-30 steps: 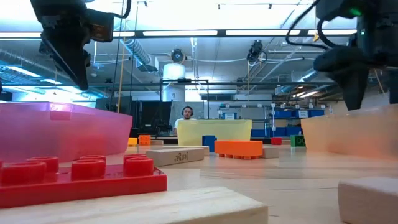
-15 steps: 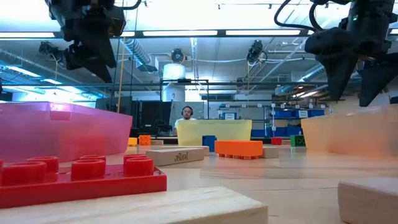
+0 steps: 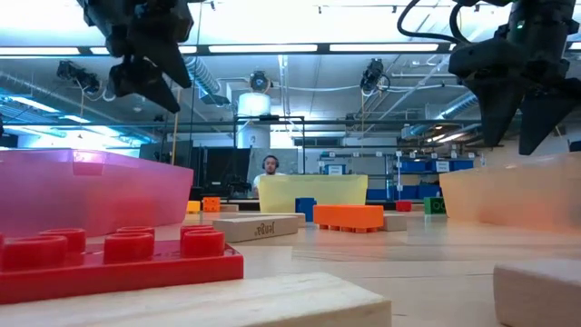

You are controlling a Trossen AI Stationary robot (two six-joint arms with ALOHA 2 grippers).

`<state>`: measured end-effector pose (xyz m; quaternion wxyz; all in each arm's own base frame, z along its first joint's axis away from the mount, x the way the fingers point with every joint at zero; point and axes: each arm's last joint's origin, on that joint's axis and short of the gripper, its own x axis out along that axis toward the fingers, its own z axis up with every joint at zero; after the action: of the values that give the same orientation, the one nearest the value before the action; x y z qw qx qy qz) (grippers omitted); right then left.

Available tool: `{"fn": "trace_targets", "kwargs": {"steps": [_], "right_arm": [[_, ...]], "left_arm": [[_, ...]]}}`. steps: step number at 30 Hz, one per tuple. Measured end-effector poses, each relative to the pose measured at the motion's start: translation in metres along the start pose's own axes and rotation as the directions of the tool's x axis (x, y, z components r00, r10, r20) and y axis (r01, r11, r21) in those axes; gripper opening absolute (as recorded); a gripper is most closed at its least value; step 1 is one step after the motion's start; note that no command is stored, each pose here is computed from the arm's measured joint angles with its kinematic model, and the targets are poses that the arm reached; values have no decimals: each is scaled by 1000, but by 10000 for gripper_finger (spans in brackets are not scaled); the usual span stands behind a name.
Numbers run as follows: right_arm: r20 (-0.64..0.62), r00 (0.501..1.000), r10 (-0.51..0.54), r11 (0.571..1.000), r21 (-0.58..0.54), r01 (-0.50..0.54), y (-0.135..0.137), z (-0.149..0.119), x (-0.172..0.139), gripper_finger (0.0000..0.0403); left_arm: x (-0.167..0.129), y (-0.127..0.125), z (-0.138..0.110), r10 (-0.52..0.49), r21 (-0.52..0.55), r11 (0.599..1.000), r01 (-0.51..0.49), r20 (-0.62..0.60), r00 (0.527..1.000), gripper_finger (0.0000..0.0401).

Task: Sort blocks by size
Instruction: Put the wooden block into the yellow bin

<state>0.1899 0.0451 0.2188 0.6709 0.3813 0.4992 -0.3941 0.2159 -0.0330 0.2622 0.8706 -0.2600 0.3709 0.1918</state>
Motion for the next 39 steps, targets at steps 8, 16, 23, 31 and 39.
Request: {"fn": "trace_targets", "kwargs": {"steps": [8,16,23,31,39], "right_arm": [[2,1000,10,1000,19,-10,1,0,0,307],[1,999,42,998,42,-42,4,-4,-1,298],[7,997,80,995,55,-80,8,-7,-2,291],[30,995,93,991,91,-95,11,-7,-1,284],[60,990,125,987,98,-130,15,-6,0,285]], "left_arm": [[-14,-38,-3,-10,224,975,14,-19,1000,264],[-27,-83,-53,65,397,917,-25,-88,994,262],[-38,-101,-110,65,324,946,10,-219,974,262],[-42,-111,-166,101,365,931,20,-310,945,261],[-39,-112,-204,172,441,898,-5,-339,925,261]]}}
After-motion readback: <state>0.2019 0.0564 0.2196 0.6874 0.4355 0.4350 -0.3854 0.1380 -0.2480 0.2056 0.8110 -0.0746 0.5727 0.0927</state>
